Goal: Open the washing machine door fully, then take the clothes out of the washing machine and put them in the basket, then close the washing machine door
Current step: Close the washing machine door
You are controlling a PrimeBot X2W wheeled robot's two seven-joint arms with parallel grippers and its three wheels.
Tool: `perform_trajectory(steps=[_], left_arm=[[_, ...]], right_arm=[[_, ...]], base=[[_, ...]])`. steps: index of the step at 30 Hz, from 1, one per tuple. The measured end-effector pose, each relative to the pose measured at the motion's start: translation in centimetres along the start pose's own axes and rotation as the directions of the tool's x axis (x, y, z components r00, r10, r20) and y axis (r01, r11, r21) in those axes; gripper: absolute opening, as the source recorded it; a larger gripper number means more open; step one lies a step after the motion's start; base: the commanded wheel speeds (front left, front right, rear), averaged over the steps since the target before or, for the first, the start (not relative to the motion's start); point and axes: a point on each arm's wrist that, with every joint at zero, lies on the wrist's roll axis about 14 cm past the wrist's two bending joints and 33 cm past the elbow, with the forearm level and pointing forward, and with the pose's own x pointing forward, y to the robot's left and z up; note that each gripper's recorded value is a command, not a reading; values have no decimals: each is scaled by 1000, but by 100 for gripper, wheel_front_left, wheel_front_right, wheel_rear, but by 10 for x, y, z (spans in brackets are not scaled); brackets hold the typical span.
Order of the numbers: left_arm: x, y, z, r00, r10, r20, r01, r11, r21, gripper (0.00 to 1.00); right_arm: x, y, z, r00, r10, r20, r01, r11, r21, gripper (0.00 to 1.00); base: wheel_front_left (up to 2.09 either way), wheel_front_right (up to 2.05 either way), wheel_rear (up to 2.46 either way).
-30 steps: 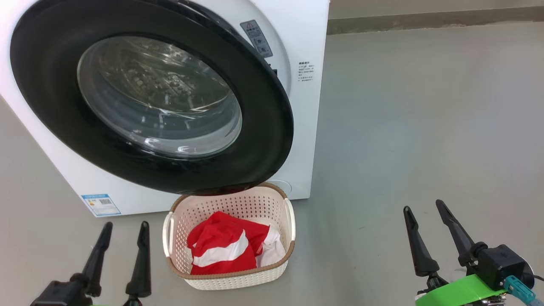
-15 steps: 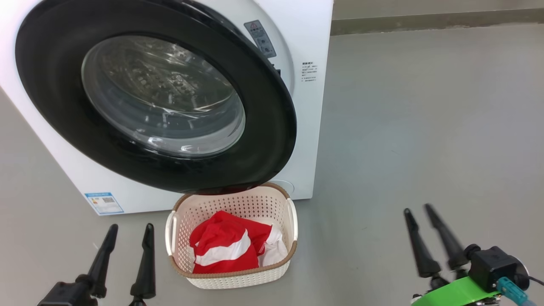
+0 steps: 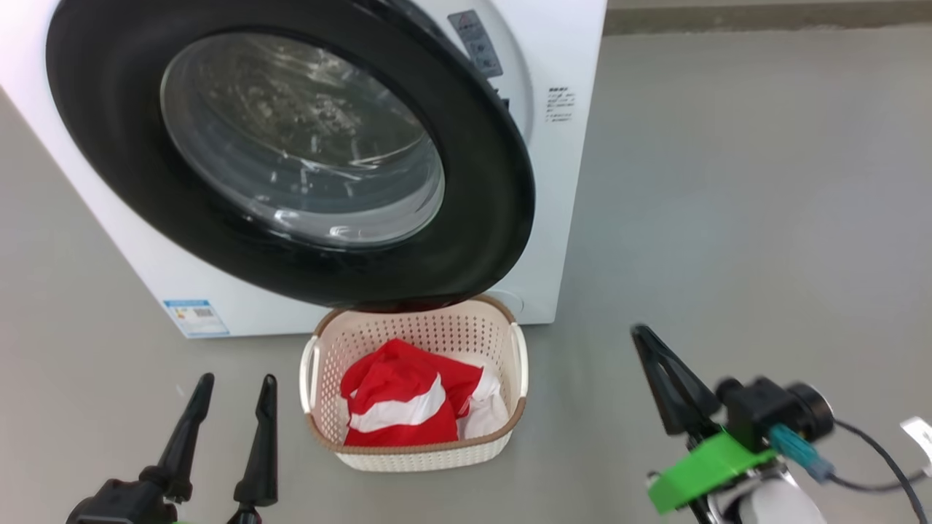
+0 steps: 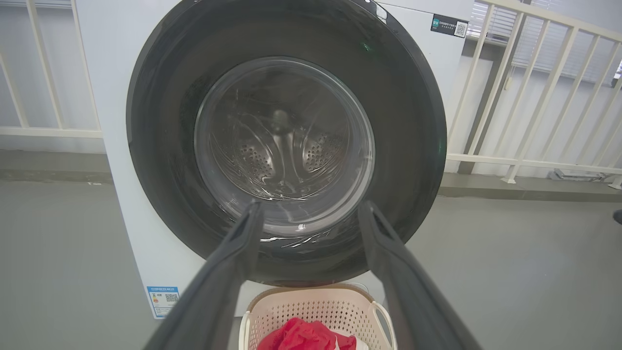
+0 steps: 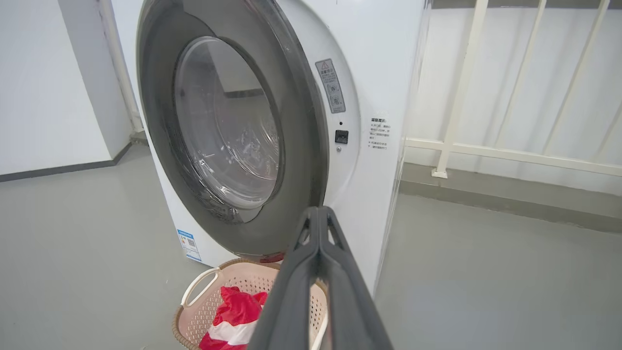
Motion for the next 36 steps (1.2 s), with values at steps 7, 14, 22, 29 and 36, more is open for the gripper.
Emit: perform_trajectory(steps=[7, 14, 22, 29, 36], left_arm=[[4, 7, -3, 1000, 23, -4, -23, 1000, -6, 100], [11, 15, -3, 999, 50, 1, -50, 998, -22, 100], [20, 22, -10, 996, 86, -7, -86, 995, -45, 100], [24, 34, -17, 993, 111, -26, -112, 993, -29, 100], [25, 45, -22, 990, 136, -41, -136, 991, -14, 100]], right_arm=[[47, 32, 1, 991, 134, -6, -134, 990, -30, 0], [85, 56, -3, 974, 226, -23, -227, 973, -45, 0], [125, 74, -11, 955, 295, -43, -297, 953, -57, 0], [158, 80, -9, 949, 315, -31, -317, 946, -65, 0], [178, 76, -16, 952, 304, -35, -305, 950, -64, 0]], base=[[0, 0, 0], [0, 0, 0], [0, 0, 0], [0, 0, 0], [0, 0, 0]])
